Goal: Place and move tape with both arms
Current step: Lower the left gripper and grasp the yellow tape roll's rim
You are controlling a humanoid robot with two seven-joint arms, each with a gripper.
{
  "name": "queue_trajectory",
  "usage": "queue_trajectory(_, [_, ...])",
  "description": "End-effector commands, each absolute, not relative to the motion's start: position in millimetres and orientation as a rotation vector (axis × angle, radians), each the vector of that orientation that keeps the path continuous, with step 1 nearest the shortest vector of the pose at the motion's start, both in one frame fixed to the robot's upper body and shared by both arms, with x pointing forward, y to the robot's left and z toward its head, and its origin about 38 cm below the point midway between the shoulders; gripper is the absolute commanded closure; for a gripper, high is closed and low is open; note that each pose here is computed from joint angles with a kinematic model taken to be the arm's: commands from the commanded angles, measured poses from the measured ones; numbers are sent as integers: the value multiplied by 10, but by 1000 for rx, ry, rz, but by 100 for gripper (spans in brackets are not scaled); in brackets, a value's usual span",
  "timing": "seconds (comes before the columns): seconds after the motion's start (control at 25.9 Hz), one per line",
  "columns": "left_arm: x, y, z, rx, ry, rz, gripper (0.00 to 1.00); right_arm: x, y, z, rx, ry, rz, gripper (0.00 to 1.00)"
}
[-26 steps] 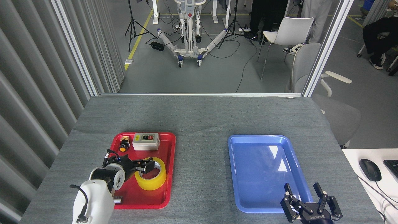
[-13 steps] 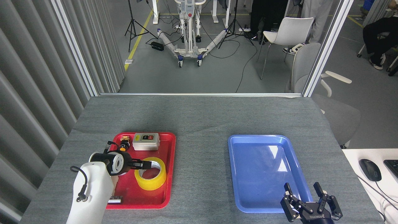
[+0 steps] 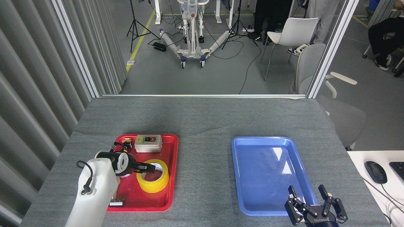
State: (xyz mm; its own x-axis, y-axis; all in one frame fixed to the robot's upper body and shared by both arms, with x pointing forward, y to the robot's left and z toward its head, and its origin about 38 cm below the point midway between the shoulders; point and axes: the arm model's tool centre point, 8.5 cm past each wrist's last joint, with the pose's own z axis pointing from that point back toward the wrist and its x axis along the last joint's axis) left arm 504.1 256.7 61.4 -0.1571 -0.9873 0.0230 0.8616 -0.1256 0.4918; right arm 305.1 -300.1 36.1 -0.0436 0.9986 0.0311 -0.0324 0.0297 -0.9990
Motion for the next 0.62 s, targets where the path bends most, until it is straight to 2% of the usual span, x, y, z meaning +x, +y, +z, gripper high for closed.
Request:
queue_trajectory(0.0, [5077, 2575, 614, 347, -445, -1682, 0, 3052, -3008, 363, -1148, -1229, 1229, 0])
queue_trajectory(0.15, [5092, 2655, 546, 292, -424, -1665, 0, 3052, -3004, 361, -1148, -1229, 1229, 0])
queue_trajectory(0.54, [5111, 2622, 551, 306, -419, -1676, 0, 3052, -3011, 362, -1150, -1226, 1227, 0])
queue_trajectory(0.58, [5110, 2621, 542, 309, -417, -1676, 4, 3052, -3011, 362, -1150, -1226, 1227, 0])
